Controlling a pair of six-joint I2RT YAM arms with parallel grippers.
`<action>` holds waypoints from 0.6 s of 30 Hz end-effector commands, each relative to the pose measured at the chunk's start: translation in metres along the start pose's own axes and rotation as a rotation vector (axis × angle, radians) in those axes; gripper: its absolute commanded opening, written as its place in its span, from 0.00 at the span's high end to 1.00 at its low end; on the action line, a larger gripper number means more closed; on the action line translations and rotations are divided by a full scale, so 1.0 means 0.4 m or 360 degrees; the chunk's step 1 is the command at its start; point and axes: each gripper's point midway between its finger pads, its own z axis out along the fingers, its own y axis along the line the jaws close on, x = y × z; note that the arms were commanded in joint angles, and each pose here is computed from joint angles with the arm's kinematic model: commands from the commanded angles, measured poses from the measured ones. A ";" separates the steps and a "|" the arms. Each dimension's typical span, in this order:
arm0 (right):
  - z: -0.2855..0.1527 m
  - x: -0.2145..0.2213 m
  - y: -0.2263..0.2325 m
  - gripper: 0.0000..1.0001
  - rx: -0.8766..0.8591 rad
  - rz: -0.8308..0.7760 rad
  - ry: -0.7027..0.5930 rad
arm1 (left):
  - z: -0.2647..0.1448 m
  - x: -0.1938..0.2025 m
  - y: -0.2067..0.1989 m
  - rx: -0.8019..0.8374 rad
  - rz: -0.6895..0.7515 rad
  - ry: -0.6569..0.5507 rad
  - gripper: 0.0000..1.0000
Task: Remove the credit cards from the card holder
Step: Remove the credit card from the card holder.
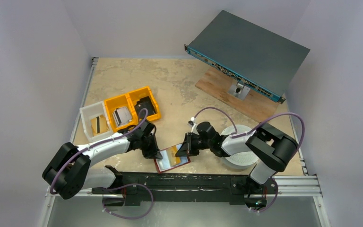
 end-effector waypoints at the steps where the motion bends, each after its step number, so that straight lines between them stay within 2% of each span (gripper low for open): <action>1: -0.016 -0.020 -0.023 1.00 0.0078 -0.0031 -0.0066 | -0.003 -0.022 0.057 -0.0156 0.0049 -0.0077 1.00; 18: -0.067 -0.060 0.007 1.00 0.0127 -0.0078 -0.0163 | -0.037 -0.047 -0.011 -0.0028 0.0138 -0.0109 1.00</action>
